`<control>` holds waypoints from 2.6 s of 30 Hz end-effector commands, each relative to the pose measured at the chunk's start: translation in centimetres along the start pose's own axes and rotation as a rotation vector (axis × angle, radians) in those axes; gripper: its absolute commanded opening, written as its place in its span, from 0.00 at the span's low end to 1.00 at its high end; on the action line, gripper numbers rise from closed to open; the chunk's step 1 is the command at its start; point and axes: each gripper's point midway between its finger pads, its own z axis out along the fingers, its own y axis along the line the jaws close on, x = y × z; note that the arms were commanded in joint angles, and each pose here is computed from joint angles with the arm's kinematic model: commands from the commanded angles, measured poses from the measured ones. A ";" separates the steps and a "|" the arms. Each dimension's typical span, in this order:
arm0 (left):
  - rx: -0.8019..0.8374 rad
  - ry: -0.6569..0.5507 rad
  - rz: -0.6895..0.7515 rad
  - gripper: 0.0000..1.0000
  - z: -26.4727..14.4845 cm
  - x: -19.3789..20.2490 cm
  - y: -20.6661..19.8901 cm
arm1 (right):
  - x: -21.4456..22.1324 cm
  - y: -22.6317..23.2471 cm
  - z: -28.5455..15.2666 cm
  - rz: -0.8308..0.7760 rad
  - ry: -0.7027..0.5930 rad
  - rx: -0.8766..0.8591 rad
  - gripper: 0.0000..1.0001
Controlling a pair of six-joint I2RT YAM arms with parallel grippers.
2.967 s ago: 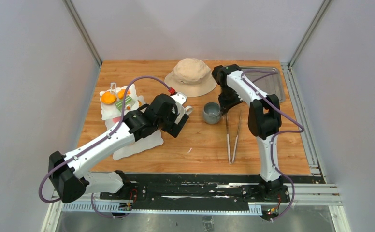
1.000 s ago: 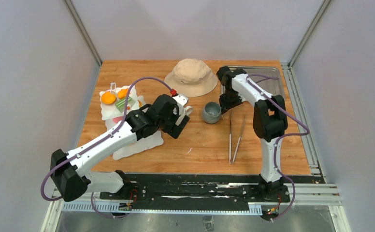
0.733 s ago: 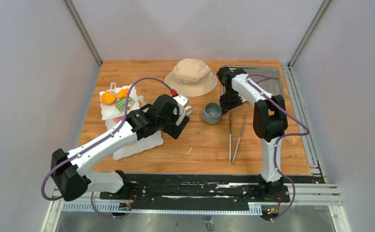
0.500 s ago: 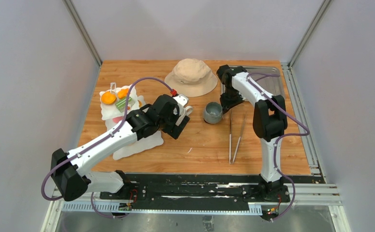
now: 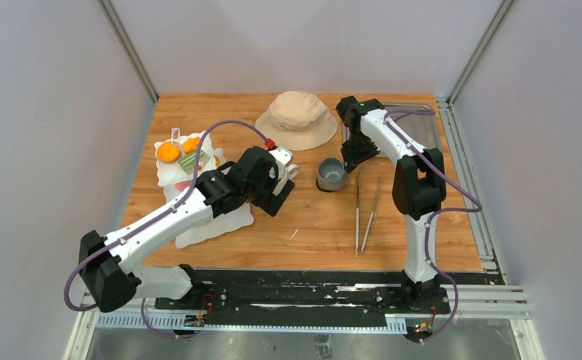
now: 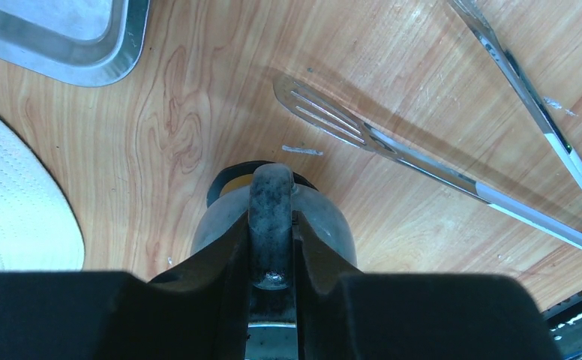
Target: Serve the afternoon tea
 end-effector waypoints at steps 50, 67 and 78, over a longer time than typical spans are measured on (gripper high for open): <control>0.020 -0.011 0.000 0.98 -0.5 0.0 -0.4 | 0.3 2.1 -0.3 -0.115 0.071 -0.108 0.27; 0.027 -0.020 -0.006 0.98 -0.8 -0.1 -0.5 | 0.5 3.3 -1.2 -0.170 0.078 -0.209 0.33; 0.020 -0.021 -0.003 0.98 -0.9 -0.1 -0.4 | 0.1 3.4 -2.9 -0.214 0.074 -0.270 0.33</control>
